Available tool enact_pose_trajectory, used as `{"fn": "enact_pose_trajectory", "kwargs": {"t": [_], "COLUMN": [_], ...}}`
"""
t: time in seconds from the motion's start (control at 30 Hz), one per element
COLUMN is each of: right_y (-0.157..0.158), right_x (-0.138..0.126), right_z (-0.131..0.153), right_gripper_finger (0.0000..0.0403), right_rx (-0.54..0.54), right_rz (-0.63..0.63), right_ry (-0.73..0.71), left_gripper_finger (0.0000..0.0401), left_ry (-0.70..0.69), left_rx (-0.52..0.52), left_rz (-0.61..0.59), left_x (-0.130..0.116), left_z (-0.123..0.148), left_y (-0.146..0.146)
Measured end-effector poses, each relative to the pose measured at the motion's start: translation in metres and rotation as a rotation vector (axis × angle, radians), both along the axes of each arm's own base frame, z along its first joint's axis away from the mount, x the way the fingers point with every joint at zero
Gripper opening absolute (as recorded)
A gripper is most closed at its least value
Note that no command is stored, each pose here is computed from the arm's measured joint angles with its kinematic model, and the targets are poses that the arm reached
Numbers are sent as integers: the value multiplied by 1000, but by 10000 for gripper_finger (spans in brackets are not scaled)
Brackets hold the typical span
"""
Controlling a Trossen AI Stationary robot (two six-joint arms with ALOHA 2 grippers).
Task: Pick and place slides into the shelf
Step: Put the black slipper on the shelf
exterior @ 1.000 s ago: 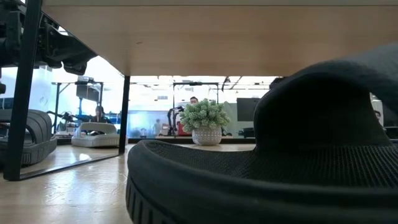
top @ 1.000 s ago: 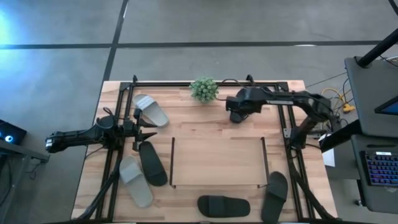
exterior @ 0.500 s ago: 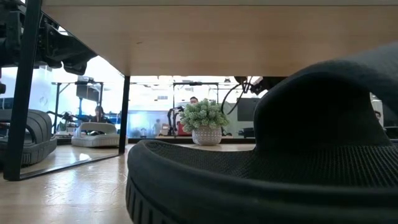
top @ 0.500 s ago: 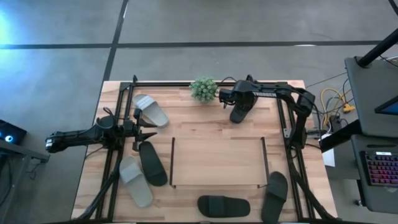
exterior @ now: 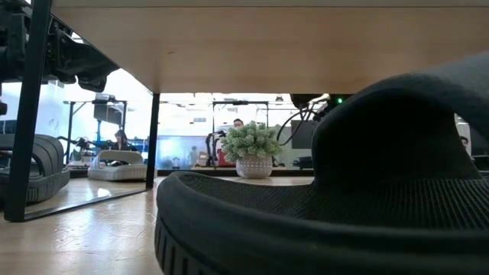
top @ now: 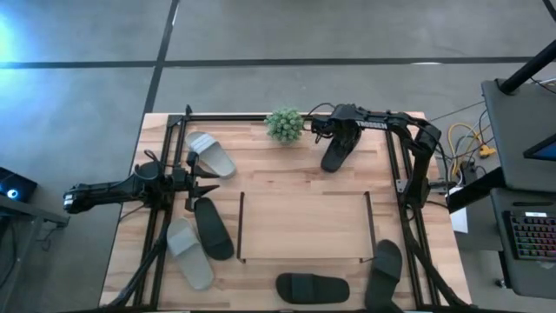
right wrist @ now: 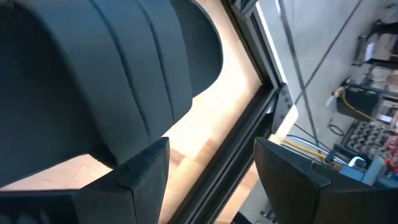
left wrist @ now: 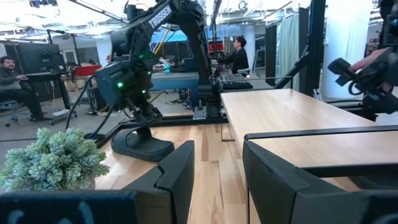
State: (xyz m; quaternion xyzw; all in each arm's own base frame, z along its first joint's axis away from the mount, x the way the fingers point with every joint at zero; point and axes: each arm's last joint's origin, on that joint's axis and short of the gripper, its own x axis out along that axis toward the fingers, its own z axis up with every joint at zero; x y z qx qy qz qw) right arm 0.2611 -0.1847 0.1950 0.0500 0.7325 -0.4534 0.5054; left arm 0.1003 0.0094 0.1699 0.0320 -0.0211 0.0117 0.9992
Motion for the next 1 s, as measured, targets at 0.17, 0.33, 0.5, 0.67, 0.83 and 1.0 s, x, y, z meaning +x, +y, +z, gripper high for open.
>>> {"fn": "enact_pose_trajectory", "kwargs": {"t": [0.17, 0.33, 0.5, 0.67, 0.83, 1.0], "right_y": [-12, -17, -17, -19, -20, -20], "right_x": [-6, -10, -10, -8, -7, -7], "right_z": [-1, -3, -3, 3, 20, 47], "right_gripper_finger": [226, 226, 226, 226, 226, 226], "right_rx": [33, 136, 202, 142, 99, 215], "right_rz": [-4, -47, -81, -56, -23, -116], "right_ry": [-22, -86, -145, -131, -194, -463], "left_gripper_finger": [123, 123, 123, 123, 123, 123], "left_ry": [1, 1, 0, 0, 0, 0], "left_rx": [0, 0, 0, 0, 0, 0], "left_rz": [0, 0, 0, 0, 0, 0], "left_x": [0, 0, 0, 0, 0, 0], "left_z": [0, 0, 0, 0, 0, 0], "left_y": [0, 0, 0, 0, 0, 0]}}
